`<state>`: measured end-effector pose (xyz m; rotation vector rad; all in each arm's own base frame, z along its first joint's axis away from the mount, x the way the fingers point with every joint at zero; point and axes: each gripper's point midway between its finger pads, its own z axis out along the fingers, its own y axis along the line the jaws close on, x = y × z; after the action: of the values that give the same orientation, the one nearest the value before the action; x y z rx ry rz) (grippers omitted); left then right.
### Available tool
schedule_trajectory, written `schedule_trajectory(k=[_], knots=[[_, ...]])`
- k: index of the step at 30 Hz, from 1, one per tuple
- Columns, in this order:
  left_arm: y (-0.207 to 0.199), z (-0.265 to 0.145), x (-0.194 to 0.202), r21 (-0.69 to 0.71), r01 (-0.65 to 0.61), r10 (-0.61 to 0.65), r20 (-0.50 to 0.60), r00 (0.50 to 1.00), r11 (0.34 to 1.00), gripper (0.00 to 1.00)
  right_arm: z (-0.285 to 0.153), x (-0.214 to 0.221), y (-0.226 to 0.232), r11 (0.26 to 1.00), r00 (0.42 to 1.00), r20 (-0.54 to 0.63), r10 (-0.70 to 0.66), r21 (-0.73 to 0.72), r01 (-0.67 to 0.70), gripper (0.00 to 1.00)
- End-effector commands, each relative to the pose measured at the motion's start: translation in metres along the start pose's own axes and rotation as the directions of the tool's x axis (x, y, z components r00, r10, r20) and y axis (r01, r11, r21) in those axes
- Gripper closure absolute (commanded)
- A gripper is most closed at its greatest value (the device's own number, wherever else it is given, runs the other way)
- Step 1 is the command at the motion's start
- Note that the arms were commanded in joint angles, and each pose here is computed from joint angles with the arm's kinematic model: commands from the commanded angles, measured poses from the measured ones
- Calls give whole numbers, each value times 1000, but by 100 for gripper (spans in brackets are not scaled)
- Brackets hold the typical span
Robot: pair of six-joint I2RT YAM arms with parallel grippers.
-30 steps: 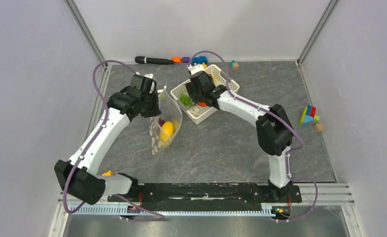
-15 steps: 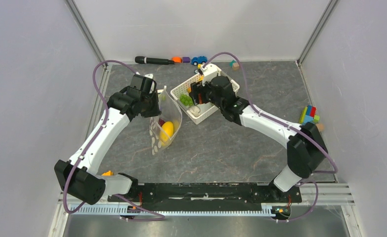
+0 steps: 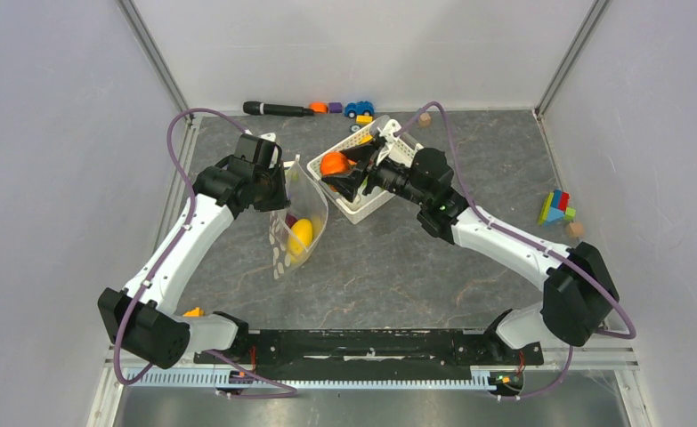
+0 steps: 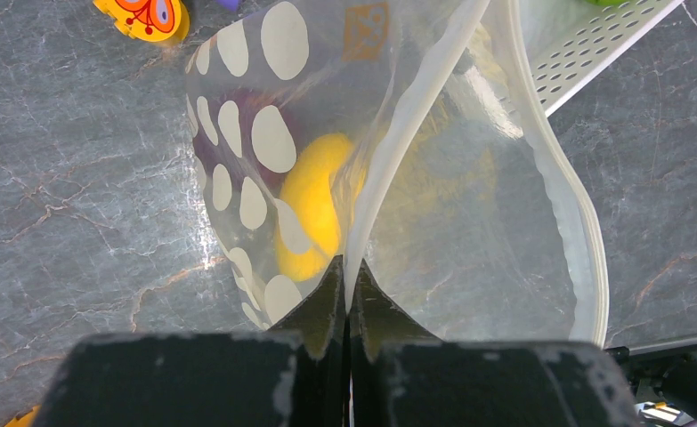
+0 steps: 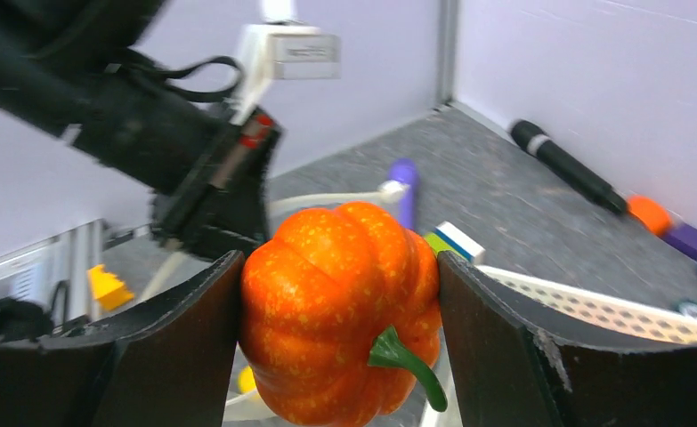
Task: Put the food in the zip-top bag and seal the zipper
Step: Place the fake vegetable in the zipper food storage bag.
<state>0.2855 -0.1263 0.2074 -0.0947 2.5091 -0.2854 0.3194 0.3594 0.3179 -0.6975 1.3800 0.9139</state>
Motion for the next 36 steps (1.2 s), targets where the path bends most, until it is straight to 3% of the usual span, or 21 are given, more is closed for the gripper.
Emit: schedule_trajectory(k=[1, 7, 16, 31, 36], knots=[[-2, -3, -8, 19, -22, 21, 36, 999, 1000, 98, -3, -32, 52, 966, 993, 115, 17, -260, 13, 54], [-3, -4, -8, 25, -21, 20, 35, 999, 999, 98, 10, -17, 80, 930, 996, 69, 49, -368, -21, 53], [-4, -5, -8, 29, -19, 18, 37, 999, 999, 98, 30, 22, 95, 917, 994, -40, 98, -384, -105, 52], [-3, -6, -9, 28, -20, 19, 43, 999, 999, 98, 38, 60, 59, 983, 985, -155, 78, -156, -102, 38], [-4, -7, -9, 30, -19, 18, 45, 999, 999, 98, 39, 65, 46, 993, 980, -185, 73, -81, -90, 29]])
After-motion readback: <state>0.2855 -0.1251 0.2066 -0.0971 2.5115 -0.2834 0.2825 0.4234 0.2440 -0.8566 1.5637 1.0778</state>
